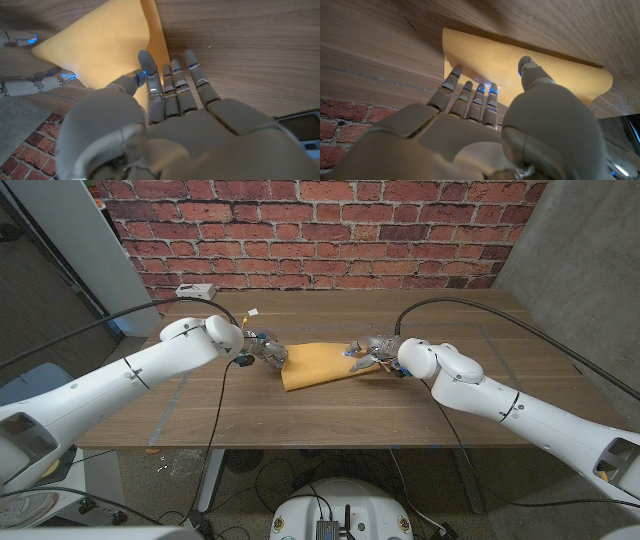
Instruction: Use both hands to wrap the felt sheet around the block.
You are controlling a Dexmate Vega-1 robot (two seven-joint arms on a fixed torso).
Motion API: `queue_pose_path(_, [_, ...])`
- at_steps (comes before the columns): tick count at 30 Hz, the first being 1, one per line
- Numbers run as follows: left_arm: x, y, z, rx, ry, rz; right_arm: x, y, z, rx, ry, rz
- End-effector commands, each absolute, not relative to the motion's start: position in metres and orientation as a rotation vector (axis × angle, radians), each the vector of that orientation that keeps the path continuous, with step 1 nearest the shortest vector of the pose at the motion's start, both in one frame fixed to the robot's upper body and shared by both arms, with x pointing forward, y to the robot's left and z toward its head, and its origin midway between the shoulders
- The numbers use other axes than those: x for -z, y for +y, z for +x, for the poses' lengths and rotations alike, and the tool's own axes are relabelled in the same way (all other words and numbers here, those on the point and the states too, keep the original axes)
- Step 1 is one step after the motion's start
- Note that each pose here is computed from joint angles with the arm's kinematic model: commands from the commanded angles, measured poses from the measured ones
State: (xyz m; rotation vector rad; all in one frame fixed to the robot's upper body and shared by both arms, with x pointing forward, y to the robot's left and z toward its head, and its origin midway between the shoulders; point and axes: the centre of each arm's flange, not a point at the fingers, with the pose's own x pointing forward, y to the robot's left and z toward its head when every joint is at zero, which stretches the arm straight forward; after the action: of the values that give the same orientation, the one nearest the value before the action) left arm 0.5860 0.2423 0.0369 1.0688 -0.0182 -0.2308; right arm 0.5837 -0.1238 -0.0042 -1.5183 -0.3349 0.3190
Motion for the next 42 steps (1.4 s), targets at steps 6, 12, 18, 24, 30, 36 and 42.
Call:
queue_pose_path(6, [-0.038, 0.249, 0.581, 0.12, -0.072, 1.024, 0.009, -0.112, 0.605, -0.339, -0.239, -1.608])
queue_pose_path(12, [-0.041, 0.249, 0.572, 0.066, -0.102, 1.051, 0.012, -0.109, 0.611, -0.335, -0.196, -1.652])
queue_pose_path(18, [-0.042, 0.246, 0.553, -0.091, -0.199, 1.092, 0.014, -0.108, 0.614, -0.336, -0.174, -1.667])
queue_pose_path(24, [-0.035, 0.234, 0.531, -0.306, -0.484, 1.158, 0.014, -0.107, 0.617, -0.34, -0.164, -1.671])
queue_pose_path(30, [-0.031, 0.229, 0.527, -0.301, -0.655, 1.15, 0.013, -0.106, 0.616, -0.338, -0.166, -1.671])
queue_pose_path(36, [-0.028, 0.225, 0.538, -0.224, -0.716, 1.144, 0.013, -0.105, 0.614, -0.336, -0.173, -1.67])
queue_pose_path(42, [-0.025, 0.218, 0.551, -0.114, -0.731, 1.148, 0.013, -0.105, 0.612, -0.333, -0.173, -1.667])
